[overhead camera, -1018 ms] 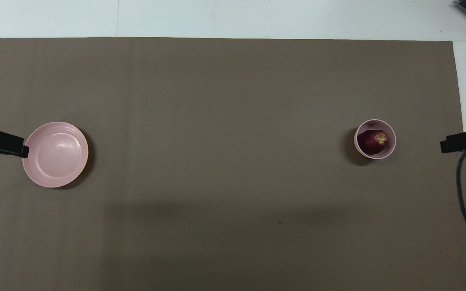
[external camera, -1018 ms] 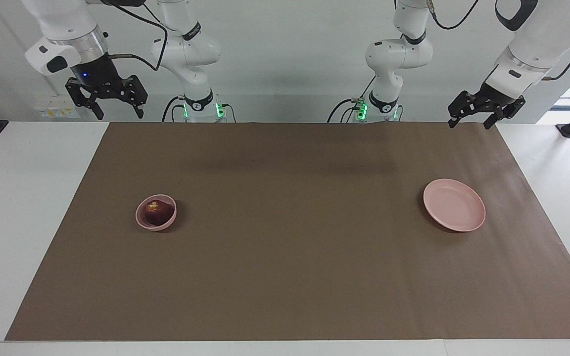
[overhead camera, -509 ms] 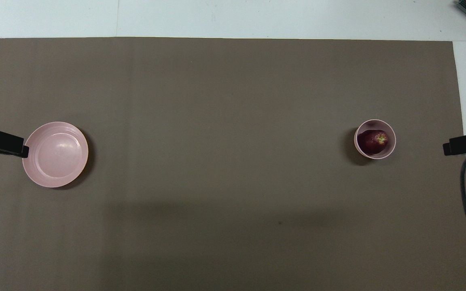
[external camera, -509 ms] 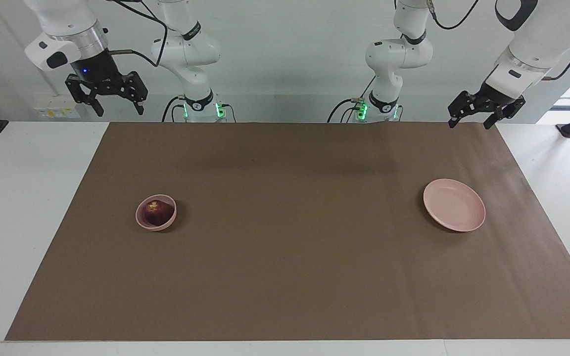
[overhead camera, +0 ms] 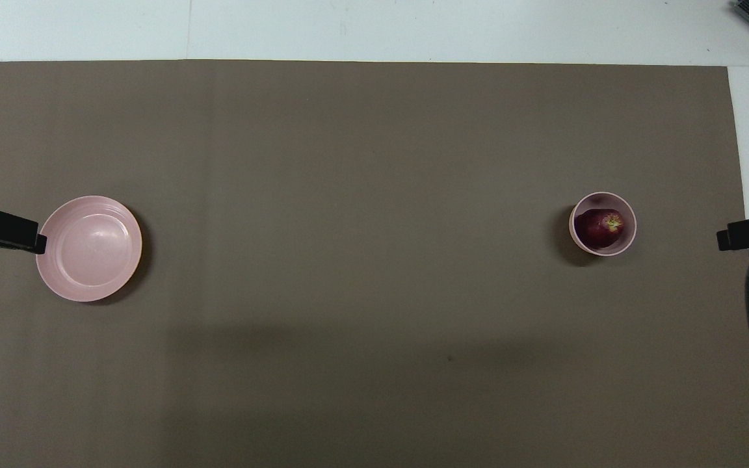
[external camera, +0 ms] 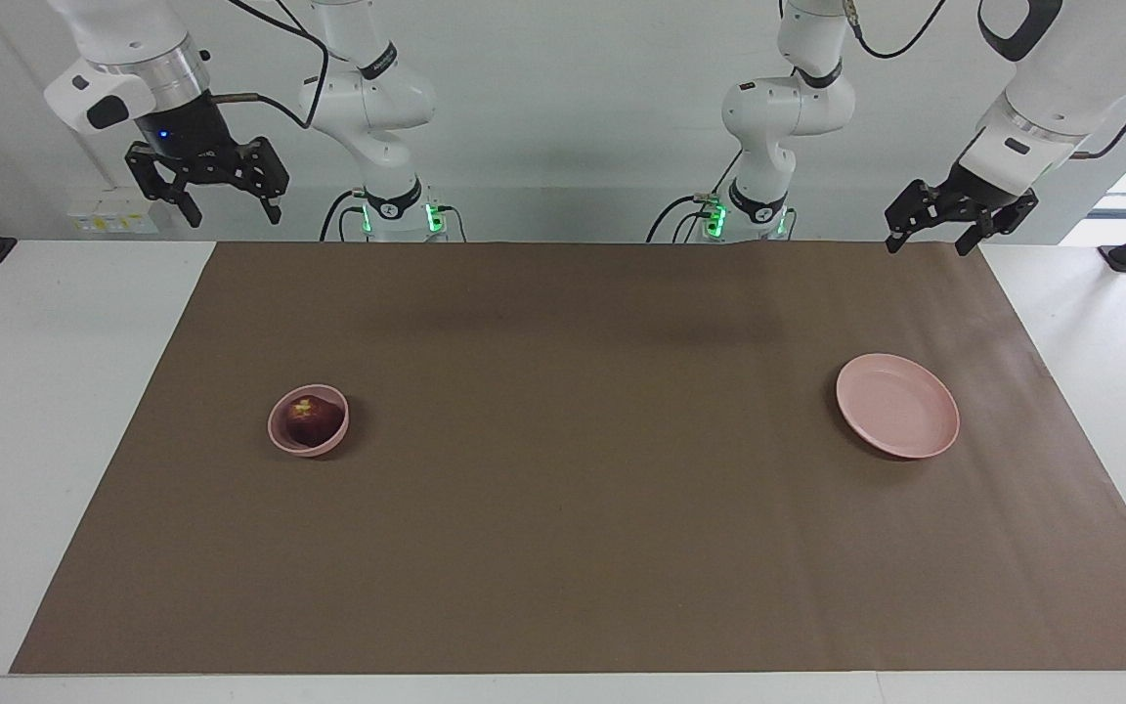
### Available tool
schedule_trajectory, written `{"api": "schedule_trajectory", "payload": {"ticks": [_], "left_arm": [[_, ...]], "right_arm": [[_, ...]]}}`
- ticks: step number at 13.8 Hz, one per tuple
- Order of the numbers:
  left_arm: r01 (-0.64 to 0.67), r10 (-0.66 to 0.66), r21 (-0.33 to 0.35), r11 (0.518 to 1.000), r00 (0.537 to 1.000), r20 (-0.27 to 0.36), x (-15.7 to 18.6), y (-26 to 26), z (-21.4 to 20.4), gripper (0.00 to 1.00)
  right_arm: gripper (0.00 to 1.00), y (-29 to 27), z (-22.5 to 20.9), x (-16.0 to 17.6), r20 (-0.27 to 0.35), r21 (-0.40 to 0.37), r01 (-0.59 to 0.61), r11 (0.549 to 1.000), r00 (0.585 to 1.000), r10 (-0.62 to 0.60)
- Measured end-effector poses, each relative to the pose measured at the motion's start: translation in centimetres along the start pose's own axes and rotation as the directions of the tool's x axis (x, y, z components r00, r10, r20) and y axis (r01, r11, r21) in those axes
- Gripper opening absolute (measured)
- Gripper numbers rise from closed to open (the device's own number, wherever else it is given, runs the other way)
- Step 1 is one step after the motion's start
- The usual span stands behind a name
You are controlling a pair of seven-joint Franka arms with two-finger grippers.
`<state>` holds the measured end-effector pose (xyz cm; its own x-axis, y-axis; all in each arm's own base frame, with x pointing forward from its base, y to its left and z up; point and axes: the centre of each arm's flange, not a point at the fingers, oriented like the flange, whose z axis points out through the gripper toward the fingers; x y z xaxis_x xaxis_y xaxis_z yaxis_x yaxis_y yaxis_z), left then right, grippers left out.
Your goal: Move apple from plate to bowl
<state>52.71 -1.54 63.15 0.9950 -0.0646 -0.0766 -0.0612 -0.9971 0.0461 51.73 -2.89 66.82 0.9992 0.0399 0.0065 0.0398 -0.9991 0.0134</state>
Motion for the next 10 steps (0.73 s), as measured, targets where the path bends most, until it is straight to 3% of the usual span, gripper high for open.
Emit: {"api": "schedule_trajectory", "payload": {"ticks": [10], "left_arm": [[0.0, 0.0, 0.0, 1.0, 1.0, 0.0, 0.0, 0.0, 0.0, 1.0]], "right_arm": [[1.0, 0.08, -0.07, -0.01, 0.0, -0.015, 0.0, 1.0, 1.0, 0.0]]}}
